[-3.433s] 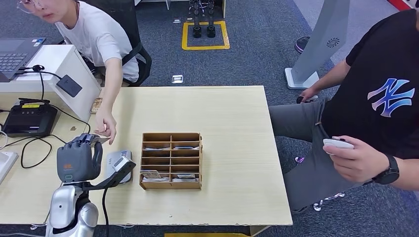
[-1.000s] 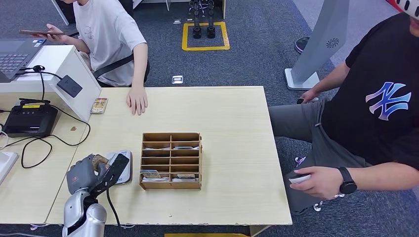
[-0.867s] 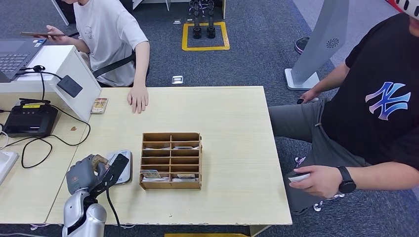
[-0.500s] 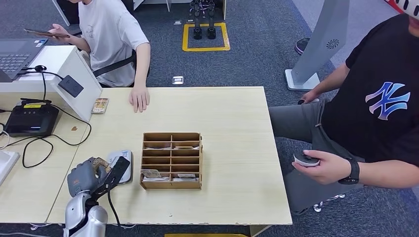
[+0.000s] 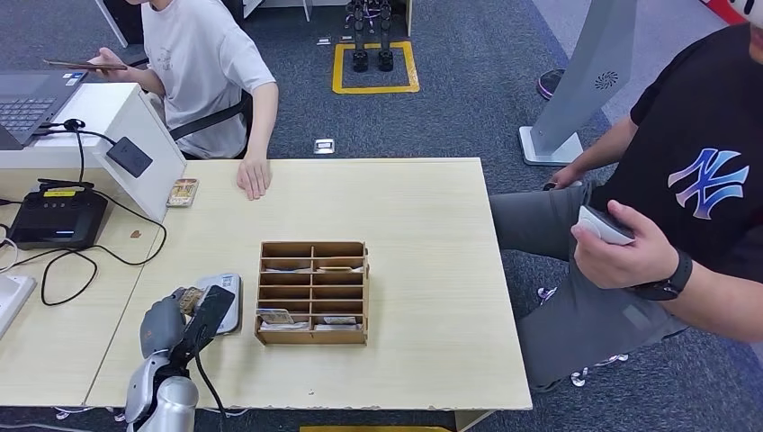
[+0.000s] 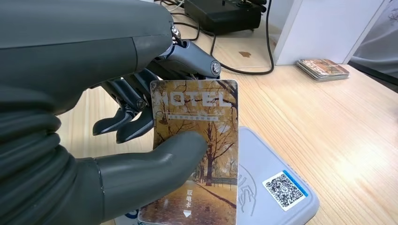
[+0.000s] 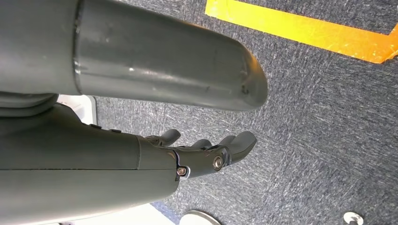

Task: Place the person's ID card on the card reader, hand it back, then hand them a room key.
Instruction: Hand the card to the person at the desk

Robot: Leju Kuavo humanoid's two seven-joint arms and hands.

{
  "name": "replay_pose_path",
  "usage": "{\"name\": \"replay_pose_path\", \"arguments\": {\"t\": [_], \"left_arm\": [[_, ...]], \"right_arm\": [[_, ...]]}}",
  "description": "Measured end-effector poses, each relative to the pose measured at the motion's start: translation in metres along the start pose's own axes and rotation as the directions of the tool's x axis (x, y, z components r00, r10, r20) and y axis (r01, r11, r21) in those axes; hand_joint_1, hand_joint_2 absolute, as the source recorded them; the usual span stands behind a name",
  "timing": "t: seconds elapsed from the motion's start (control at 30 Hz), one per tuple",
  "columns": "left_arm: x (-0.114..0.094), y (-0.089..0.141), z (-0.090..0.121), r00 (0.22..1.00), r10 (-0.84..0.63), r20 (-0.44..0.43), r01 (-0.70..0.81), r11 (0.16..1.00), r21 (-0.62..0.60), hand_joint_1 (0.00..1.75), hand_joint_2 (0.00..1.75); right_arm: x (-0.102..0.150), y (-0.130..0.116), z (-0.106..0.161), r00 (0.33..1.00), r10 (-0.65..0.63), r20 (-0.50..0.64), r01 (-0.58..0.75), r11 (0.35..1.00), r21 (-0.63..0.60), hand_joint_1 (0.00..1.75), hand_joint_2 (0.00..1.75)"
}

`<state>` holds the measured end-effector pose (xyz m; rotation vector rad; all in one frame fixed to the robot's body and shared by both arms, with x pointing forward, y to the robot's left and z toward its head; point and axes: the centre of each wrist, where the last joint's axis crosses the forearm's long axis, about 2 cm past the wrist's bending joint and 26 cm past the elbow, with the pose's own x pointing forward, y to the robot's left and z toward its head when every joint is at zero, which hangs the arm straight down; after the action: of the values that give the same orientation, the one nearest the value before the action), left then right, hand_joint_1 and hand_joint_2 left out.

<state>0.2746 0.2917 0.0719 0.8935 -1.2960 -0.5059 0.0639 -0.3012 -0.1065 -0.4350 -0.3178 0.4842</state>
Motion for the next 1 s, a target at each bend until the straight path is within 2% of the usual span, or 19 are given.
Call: {"name": "replay_pose_path", "arguments": {"t": [0.1,0.2,0.27,0.33,0.43,0.53,0.67,0.83,1.0], "left_arm": [[0.001,0.001,0.000,0.980,0.193,0.038,-0.193,0.981,-0.017,1.75,1.75],[0.008,0.011,-0.002,0.890,0.447,0.093,-0.448,0.894,-0.011,1.75,1.75],[0.018,0.026,-0.006,0.813,0.566,0.139,-0.572,0.820,0.004,1.75,1.75],[0.029,0.046,-0.012,0.753,0.628,0.197,-0.644,0.765,0.023,1.75,1.75],[0.045,0.074,-0.020,0.716,0.637,0.286,-0.677,0.733,0.063,1.75,1.75],[0.058,0.098,-0.026,0.738,0.557,0.382,-0.646,0.746,0.161,1.75,1.75],[0.072,0.123,-0.033,0.824,0.315,0.471,-0.504,0.789,0.352,1.75,1.75],[0.078,0.134,-0.036,0.875,0.054,0.481,-0.320,0.811,0.489,1.75,1.75],[0.081,0.137,-0.038,0.882,-0.196,0.429,-0.119,0.787,0.606,1.75,1.75]], "right_arm": [[0.000,0.000,0.000,1.000,0.004,0.005,-0.004,1.000,0.002,0.00,0.00],[0.000,0.000,0.000,1.000,0.018,0.014,-0.018,1.000,0.005,0.00,0.00],[0.000,0.000,0.000,1.000,0.023,0.019,-0.023,1.000,0.007,0.00,0.00],[0.001,0.000,0.000,0.999,0.024,0.021,-0.024,1.000,0.009,0.00,0.00],[0.002,-0.001,-0.001,0.999,0.024,0.024,-0.024,1.000,0.011,0.00,0.00],[0.004,-0.001,-0.001,0.999,0.024,0.026,-0.024,1.000,0.015,0.00,0.00],[0.009,0.000,-0.001,0.999,0.023,0.029,-0.023,1.000,0.019,0.00,0.00],[0.015,0.001,-0.001,0.999,0.021,0.039,-0.022,0.999,0.024,0.00,0.00],[0.016,0.001,-0.001,0.999,0.027,0.044,-0.028,0.999,0.028,0.00,0.00]]}}
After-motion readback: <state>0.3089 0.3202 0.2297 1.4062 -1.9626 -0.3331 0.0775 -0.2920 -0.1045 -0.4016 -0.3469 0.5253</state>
